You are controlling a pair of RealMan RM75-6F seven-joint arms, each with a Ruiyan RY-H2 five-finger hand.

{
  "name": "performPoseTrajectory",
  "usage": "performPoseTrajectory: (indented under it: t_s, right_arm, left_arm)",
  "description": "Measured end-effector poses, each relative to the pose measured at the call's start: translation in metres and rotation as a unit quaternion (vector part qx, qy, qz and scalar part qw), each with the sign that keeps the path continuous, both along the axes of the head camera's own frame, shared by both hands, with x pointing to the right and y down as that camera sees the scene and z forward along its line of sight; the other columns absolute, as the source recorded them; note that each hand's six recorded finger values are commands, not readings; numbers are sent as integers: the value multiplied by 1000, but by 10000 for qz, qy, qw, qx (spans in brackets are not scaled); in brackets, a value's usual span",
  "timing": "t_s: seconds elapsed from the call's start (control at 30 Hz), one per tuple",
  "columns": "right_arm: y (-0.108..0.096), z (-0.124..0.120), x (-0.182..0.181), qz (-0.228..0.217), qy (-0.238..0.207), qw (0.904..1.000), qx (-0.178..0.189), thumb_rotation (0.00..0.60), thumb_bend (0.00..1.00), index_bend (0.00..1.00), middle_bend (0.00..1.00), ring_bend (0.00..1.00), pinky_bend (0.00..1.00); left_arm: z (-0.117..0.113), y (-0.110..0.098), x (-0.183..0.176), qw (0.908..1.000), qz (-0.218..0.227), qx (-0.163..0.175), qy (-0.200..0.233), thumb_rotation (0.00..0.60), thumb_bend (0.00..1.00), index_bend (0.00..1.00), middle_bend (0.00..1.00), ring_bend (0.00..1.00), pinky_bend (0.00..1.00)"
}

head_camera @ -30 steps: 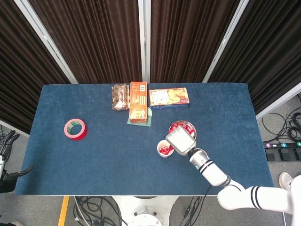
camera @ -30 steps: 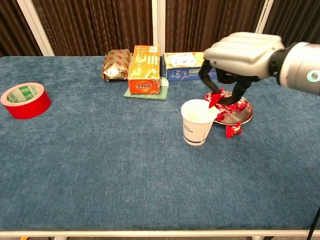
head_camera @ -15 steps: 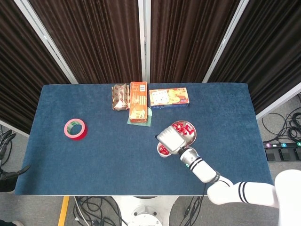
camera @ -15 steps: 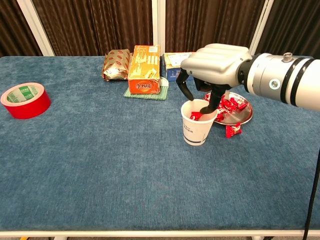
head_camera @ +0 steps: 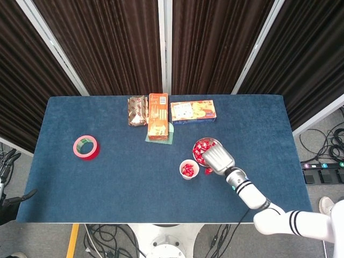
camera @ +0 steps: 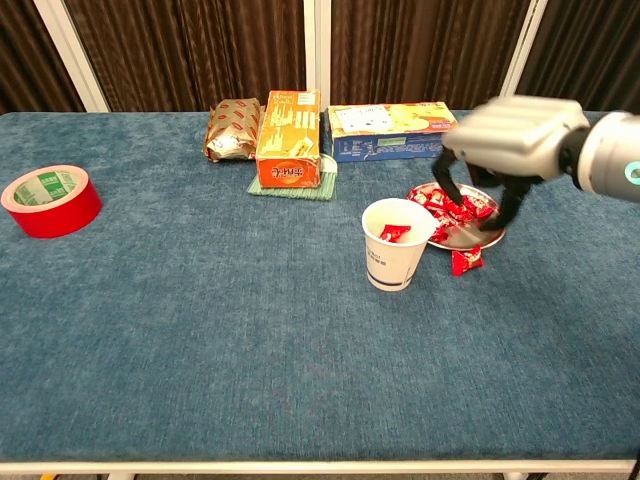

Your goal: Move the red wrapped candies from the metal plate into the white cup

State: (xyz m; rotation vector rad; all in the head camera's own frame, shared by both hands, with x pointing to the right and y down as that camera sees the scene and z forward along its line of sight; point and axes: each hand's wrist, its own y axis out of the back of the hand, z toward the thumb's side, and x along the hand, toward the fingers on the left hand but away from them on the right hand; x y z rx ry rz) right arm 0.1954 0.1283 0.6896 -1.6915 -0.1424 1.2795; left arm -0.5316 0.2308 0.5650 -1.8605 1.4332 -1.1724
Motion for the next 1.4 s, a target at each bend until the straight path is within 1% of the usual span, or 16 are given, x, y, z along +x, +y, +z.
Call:
performPoseTrajectory:
  t_s: [0.17, 0.33, 0.87, 1.1, 1.4]
  right_arm:
    - [12, 18, 11, 3, 154, 9997, -215, 600, 104, 535, 1000, 1000, 1000]
    - [19, 26, 11, -33, 161, 9994, -300, 600, 104, 535, 1000, 1000, 1000]
    - [18, 40, 6, -43, 236, 9991, -341, 600, 108, 532, 1000, 1000, 1000]
    - [18, 44, 0, -71, 210, 9991, -361, 600, 108, 531, 1000, 1000, 1000]
    - [19, 48, 0, -116, 302, 9987, -391, 600, 115, 527, 1000, 1000, 1000]
  left_arm:
    - [0, 0, 0, 10000, 21, -5, -28, 600, 138, 126, 75, 34, 111]
    - [2, -1, 1, 10000, 21, -17, -32, 600, 138, 126, 75, 34, 111]
    - [5, 2, -3, 10000, 10, -39, -65, 600, 138, 126, 75, 34, 111]
    - [6, 0, -4, 10000, 31, -24, -79, 600, 138, 126, 75, 34, 111]
    - [7, -1, -4, 10000, 24, -25, -42, 600, 138, 126, 75, 34, 111]
